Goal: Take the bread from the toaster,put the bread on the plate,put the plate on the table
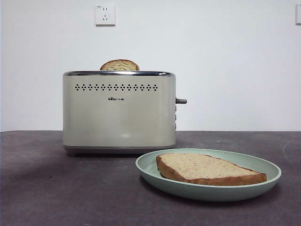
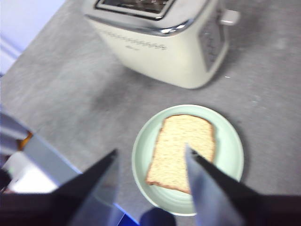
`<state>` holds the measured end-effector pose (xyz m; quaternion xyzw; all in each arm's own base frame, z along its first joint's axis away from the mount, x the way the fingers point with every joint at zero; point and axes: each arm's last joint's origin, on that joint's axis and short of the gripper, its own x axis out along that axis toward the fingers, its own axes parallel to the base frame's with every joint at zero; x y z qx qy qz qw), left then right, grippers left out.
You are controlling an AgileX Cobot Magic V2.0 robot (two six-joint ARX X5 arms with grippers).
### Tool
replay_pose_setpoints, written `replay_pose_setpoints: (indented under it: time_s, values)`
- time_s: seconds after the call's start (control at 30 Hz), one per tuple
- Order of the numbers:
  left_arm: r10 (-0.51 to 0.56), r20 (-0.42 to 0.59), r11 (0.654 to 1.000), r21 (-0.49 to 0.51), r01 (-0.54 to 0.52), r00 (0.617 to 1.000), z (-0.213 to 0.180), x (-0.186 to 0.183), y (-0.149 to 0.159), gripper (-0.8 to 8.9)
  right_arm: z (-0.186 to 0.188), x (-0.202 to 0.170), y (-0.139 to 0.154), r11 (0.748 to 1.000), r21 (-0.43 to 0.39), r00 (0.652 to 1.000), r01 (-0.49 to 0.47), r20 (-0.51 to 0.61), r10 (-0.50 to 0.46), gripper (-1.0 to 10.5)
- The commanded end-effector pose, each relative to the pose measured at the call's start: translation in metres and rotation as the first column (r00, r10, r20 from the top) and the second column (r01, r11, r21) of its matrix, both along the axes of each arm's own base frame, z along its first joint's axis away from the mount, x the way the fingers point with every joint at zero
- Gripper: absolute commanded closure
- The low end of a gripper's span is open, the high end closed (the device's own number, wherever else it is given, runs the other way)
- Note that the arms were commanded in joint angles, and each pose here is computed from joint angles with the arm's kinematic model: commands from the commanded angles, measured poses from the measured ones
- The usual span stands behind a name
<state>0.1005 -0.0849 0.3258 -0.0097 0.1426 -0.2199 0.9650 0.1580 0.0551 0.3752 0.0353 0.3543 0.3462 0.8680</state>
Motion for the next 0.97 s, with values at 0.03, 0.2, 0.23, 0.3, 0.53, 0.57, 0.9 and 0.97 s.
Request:
replay_pose_setpoints:
  time_s: [0.03, 0.2, 0.23, 0.3, 0.53, 0.57, 0.9, 0.97]
  values:
    - [0.027, 0.0, 1.0, -0.009, -0.027, 1.0, -0.01, -0.004, 0.004, 8.22, 0.001, -0.001, 0.002, 0.997, 0.017, 0.997, -0.07, 0.02, 0.07, 9.6]
    - [0.045, 0.004, 0.999, -0.006, -0.045, 0.999, -0.012, -0.005, 0.006, 8.22, 0.001, -0.001, 0.003, 0.996, 0.027, 0.997, -0.081, 0.018, 0.081, 9.6]
    - [0.044, -0.002, 0.999, 0.002, -0.044, 0.999, -0.013, -0.005, 0.007, 8.21, 0.001, -0.001, 0.002, 0.997, 0.031, 0.997, -0.076, 0.012, 0.076, 9.5]
    - [0.045, -0.026, 0.999, 0.027, -0.045, 0.999, -0.016, -0.005, 0.007, 8.14, 0.001, -0.001, 0.002, 0.997, 0.041, 0.998, -0.064, 0.0, 0.064, 9.5]
    - [0.048, -0.073, 0.996, 0.077, -0.042, 0.996, -0.022, -0.006, 0.008, 8.14, 0.001, -0.001, 0.002, 0.997, 0.039, 0.998, -0.065, 0.002, 0.065, 9.5]
    - [0.048, -0.074, 0.996, 0.078, -0.042, 0.996, -0.022, -0.006, 0.008, 8.14, 0.001, -0.001, 0.002, 0.997, 0.04, 0.998, -0.065, 0.002, 0.065, 9.5]
    - [0.068, -0.067, 0.995, 0.08, -0.063, 0.995, -0.022, -0.005, 0.01, 8.14, 0.001, -0.001, 0.002, 0.997, 0.039, 0.998, -0.065, 0.002, 0.065, 9.5]
    - [0.098, -0.035, 0.993, 0.068, -0.096, 0.995, -0.019, -0.006, 0.018, 8.14, 0.001, -0.001, 0.002, 0.997, 0.039, 0.998, -0.065, 0.002, 0.065, 9.5]
